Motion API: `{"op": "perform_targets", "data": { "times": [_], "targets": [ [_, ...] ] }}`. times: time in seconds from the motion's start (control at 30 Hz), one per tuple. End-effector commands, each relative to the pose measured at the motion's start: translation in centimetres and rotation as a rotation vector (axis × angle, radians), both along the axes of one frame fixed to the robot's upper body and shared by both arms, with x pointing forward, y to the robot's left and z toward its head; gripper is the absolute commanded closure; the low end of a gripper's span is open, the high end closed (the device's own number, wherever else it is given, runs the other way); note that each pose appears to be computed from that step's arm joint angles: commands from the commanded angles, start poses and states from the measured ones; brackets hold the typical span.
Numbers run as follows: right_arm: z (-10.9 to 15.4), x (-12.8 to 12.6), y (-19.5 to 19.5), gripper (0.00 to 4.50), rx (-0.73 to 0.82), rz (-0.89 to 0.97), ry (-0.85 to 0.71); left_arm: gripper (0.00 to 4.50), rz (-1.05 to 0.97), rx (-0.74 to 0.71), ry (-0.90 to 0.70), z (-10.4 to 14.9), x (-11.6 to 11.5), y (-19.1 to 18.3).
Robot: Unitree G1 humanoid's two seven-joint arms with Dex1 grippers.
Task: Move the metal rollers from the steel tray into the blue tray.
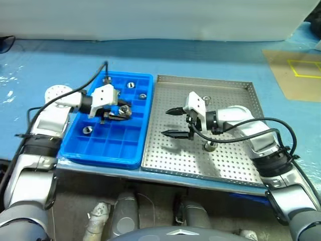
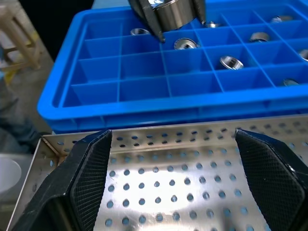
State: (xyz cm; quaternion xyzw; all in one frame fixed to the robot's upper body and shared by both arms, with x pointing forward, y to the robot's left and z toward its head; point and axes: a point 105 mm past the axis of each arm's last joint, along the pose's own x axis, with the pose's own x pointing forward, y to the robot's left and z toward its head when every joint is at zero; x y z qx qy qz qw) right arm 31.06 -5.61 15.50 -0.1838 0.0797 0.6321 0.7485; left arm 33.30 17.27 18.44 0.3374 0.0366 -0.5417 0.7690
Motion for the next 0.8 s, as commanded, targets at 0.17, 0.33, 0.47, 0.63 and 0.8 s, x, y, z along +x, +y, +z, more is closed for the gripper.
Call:
{"op": "perform_targets", "data": {
  "times": [0.17, 0.33, 0.47, 0.63, 0.8],
  "targets": [
    [0.5, 0.0, 2.1, 0.28, 0.0, 0.143, -0.037, 2.76, 0.161, -0.069, 0.002, 0.1, -3.6, 2.9],
    [0.2, -0.1, 2.3, 0.28, -0.003, 0.163, -0.032, 2.76, 0.207, -0.056, 0.091, -2.1, -5.8, 3.6],
    [0.1, 0.0, 2.1, 0.28, -0.008, 0.153, -0.035, 2.76, 0.273, -0.05, 0.142, -4.1, -5.8, 4.7],
    [-0.1, 0.0, 1.8, 0.28, -0.008, 0.134, -0.035, 2.76, 0.294, -0.051, 0.165, -5.4, -5.6, 4.7],
    [-0.2, -0.1, 1.4, 0.28, -0.009, 0.115, -0.036, 2.76, 0.283, -0.047, 0.172, -6.2, -5.2, 4.3]
  ]
}}
